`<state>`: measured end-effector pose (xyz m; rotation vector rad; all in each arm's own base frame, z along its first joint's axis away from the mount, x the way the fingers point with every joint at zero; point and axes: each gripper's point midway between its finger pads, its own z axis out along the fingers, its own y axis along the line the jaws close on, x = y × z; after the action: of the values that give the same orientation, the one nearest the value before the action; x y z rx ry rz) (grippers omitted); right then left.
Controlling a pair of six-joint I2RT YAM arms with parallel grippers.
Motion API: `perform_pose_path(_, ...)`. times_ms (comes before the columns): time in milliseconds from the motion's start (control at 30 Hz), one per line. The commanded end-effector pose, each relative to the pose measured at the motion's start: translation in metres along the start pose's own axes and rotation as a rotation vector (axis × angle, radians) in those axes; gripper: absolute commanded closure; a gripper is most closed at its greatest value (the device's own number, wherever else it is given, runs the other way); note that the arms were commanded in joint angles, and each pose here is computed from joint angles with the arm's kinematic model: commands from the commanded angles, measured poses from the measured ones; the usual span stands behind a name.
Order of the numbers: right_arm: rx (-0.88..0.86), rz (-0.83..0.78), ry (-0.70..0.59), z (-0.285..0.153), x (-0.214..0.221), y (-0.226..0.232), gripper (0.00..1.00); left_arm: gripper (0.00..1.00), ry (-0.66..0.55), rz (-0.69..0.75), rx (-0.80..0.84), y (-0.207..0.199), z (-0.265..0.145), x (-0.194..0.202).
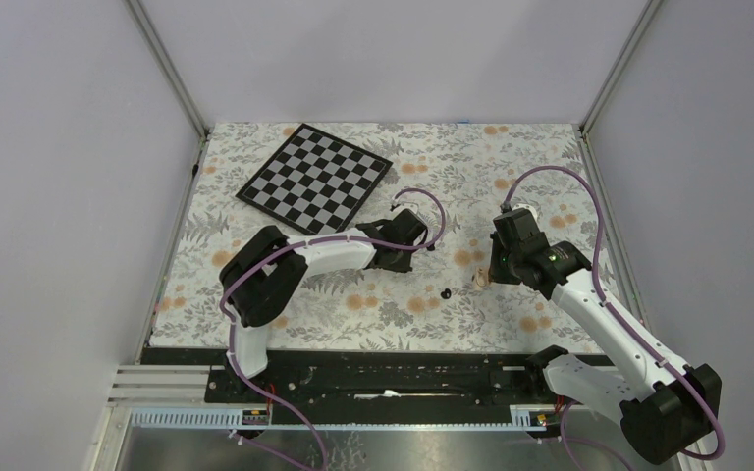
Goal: Insert the wireless bluetooth earbuds into the charging case
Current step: Pick up the earbud from the center of the board.
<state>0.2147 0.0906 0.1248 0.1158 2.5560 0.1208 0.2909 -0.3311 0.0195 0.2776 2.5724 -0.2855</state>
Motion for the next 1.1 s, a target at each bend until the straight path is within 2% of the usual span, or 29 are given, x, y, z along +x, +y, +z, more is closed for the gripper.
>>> perform_pose_path(0, -0.009, 0.008, -0.033, -0.003, -0.007, 0.001, 1.00, 0.88, 0.037, 0.014, -0.036, 0.012, -0.003, 0.006)
perform_pose_path(267, -0.020, 0.006, -0.030, -0.003, -0.007, 0.003, 1.00, 0.92, -0.028, -0.042, 0.003, 0.018, -0.016, -0.022)
perform_pose_path(400, -0.094, -0.002, -0.023, -0.002, -0.007, 0.017, 1.00, 0.92, -0.092, -0.056, 0.060, 0.013, -0.033, -0.041)
perform_pose_path(633, -0.245, -0.022, -0.007, 0.002, -0.014, 0.050, 1.00, 0.91, -0.231, -0.086, 0.235, -0.011, -0.082, -0.080)
perform_pose_path(867, -0.321, -0.072, -0.006, 0.006, -0.022, 0.073, 1.00, 0.90, -0.383, -0.111, 0.446, -0.038, -0.140, -0.110)
perform_pose_path(1067, -0.344, -0.133, -0.084, 0.002, -0.034, 0.093, 1.00, 0.90, -0.406, -0.115, 0.620, -0.060, -0.165, -0.108)
